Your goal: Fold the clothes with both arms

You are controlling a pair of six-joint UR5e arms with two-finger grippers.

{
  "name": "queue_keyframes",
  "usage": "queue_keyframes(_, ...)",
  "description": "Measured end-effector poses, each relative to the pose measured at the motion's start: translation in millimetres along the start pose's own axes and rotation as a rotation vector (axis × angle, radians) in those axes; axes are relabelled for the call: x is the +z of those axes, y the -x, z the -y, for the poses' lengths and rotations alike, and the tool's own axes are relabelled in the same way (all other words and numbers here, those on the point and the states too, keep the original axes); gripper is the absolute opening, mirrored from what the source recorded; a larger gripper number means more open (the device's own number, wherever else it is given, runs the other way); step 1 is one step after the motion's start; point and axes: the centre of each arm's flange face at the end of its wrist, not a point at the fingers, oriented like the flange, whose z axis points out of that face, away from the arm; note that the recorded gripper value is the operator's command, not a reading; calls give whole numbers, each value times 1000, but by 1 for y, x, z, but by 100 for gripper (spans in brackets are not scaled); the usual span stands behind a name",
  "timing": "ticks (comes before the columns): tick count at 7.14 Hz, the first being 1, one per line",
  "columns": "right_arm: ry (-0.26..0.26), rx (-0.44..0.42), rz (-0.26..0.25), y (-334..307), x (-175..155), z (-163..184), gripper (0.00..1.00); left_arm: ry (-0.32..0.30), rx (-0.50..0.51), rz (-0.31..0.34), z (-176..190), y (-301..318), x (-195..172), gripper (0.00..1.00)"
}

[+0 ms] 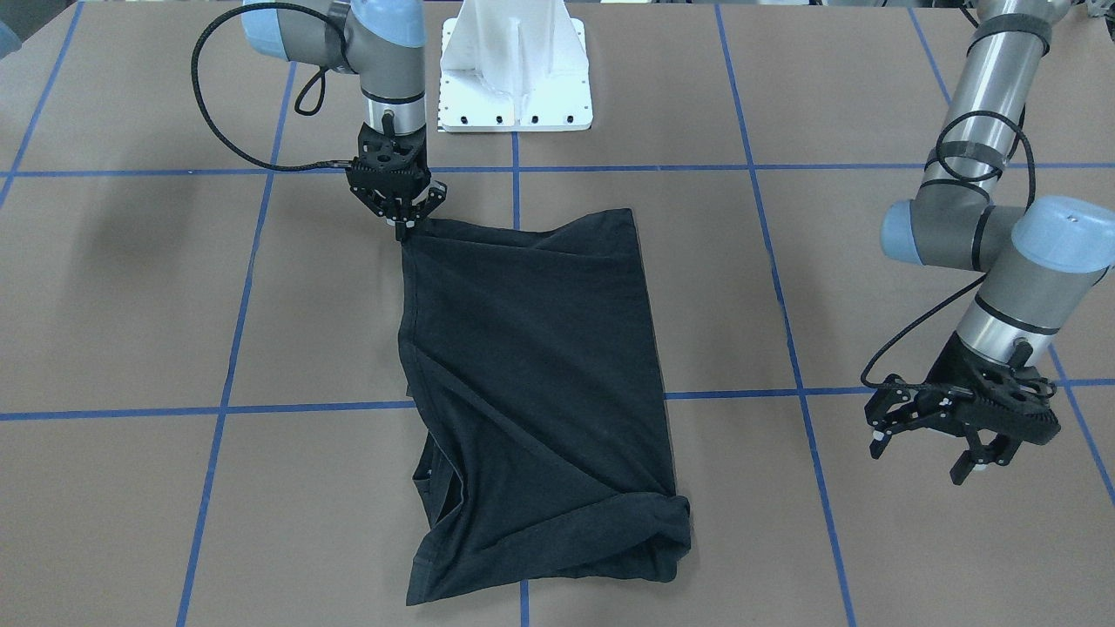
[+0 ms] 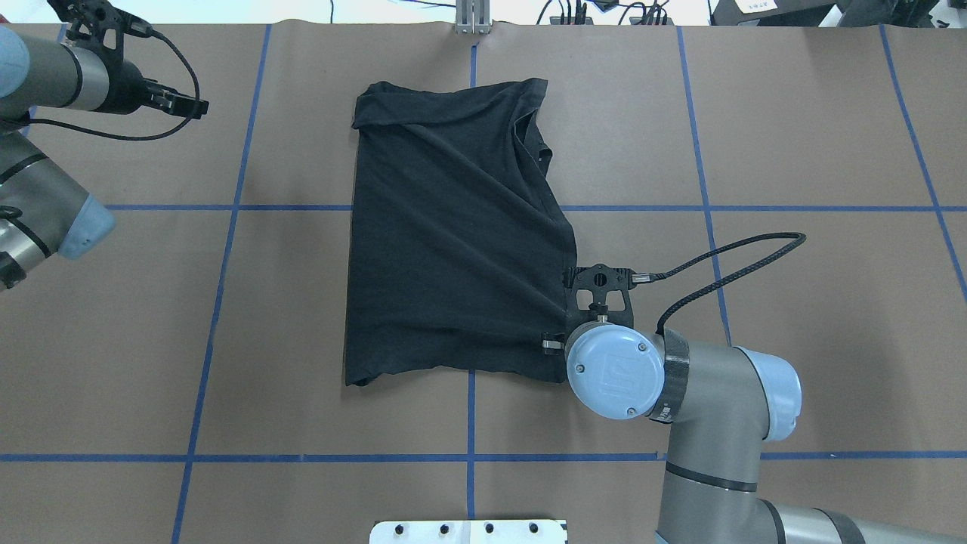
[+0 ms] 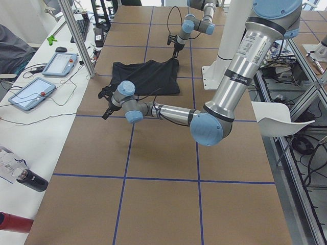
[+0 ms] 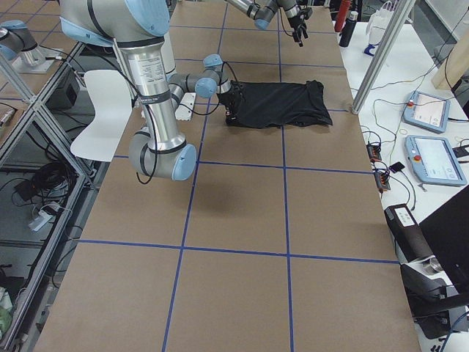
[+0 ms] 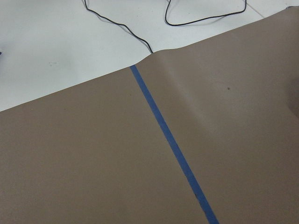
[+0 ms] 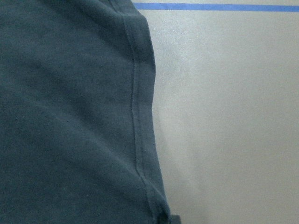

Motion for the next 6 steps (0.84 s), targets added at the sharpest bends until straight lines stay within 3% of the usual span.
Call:
queue_keyframes(2,-7,-2,23,6,-9,4,100,-2,1,-1,1,-1,-1,100)
queue_keyframes(3,-23,-5,41,9,-18,26,100,-2,1,-1,1,-1,-1,100)
queue_keyframes(6,-18,0,73,14,-37,135,100,-13,13,-10,6,-6,-5,100)
